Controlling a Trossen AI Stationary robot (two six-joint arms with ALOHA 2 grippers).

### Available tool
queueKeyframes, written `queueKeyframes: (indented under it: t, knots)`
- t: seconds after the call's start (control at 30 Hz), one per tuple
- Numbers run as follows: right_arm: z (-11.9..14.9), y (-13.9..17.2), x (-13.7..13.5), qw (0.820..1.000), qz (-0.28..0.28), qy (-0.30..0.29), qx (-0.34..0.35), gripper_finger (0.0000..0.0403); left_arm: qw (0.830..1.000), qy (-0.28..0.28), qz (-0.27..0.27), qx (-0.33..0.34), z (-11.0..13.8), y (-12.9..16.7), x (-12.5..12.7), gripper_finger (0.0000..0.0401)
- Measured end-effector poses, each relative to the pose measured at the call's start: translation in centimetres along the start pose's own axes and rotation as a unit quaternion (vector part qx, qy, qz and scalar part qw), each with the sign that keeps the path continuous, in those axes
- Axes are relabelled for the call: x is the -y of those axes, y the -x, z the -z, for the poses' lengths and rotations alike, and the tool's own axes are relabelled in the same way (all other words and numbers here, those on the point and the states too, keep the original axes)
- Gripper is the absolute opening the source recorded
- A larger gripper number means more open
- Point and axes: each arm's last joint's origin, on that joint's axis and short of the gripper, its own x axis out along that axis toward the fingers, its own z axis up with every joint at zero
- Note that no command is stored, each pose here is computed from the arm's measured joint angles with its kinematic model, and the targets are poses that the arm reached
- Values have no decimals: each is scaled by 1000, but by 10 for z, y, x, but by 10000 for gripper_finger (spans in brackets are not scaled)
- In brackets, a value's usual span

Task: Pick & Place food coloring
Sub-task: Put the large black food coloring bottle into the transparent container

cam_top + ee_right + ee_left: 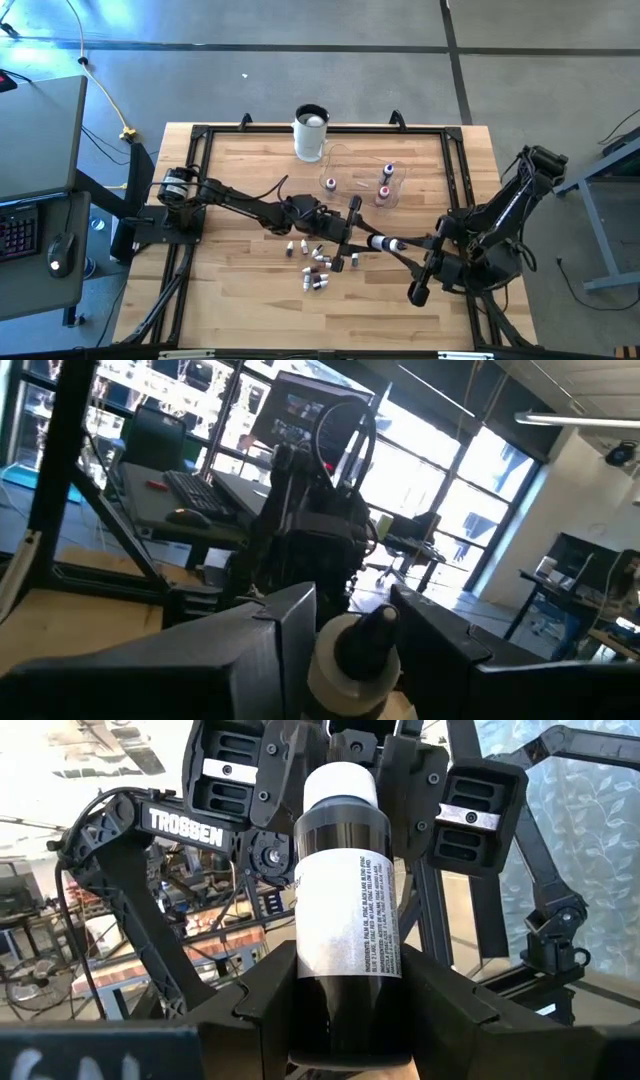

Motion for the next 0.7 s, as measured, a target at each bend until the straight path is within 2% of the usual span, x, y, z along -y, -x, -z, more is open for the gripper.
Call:
queueKeyframes:
  t: [0.3, 0.47, 0.7]
  knots:
    - [-3, 7, -2, 1000, -20, 8, 14, 123, 999, -7, 22, 28, -4, 0, 1, 147]
    - [-6, 3, -2, 997, -57, 6, 57, 123, 999, -4, 24, 32, -5, 0, 2, 147]
    - [-5, -6, 2, 997, -46, 1, 61, 123, 999, -3, 21, 30, -4, 0, 1, 147]
